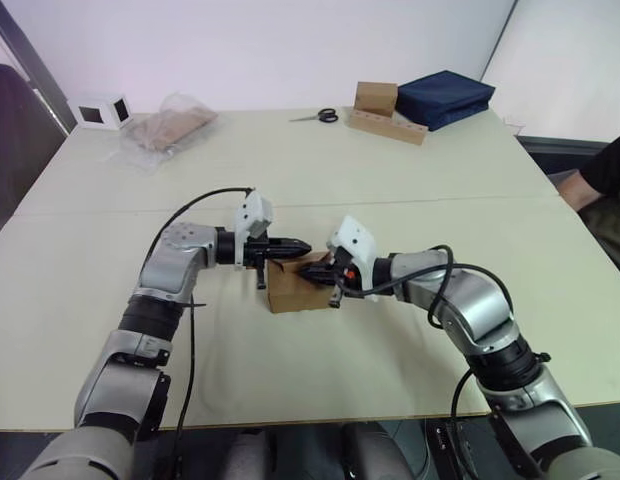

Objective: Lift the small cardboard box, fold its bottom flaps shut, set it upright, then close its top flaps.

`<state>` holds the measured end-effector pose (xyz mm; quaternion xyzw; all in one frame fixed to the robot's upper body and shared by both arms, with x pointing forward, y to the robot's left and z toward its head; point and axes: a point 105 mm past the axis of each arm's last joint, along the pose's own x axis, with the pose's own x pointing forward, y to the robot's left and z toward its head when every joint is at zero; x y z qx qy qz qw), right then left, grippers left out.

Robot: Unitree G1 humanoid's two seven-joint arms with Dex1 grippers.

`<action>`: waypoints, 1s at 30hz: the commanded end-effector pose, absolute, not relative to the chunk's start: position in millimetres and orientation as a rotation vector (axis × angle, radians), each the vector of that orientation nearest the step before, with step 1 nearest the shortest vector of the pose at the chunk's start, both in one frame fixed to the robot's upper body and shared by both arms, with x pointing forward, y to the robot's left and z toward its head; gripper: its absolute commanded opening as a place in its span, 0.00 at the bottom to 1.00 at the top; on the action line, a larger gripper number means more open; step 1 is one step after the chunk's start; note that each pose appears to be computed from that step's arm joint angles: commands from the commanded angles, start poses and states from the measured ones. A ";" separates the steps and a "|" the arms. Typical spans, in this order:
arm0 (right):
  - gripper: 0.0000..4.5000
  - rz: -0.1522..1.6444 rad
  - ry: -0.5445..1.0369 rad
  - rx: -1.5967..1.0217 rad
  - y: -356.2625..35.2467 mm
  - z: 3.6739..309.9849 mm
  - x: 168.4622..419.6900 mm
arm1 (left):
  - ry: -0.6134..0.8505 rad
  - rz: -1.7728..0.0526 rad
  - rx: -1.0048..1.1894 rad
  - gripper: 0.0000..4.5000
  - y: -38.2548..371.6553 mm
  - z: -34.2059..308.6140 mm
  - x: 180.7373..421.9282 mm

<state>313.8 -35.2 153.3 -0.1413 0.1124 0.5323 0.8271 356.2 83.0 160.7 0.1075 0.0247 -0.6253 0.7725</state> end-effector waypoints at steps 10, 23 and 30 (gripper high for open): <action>0.00 1.172 0.173 -0.286 -37.2 176.8 304.2 | -0.022 -1.375 0.261 0.01 80.6 180.9 349.4; 0.00 1.054 0.155 -0.196 -65.3 193.9 307.7 | 0.106 -1.309 0.305 0.01 100.6 134.9 333.3; 0.00 1.050 0.179 -0.229 -61.2 181.0 307.6 | 0.086 -1.295 0.309 0.01 99.6 139.8 335.2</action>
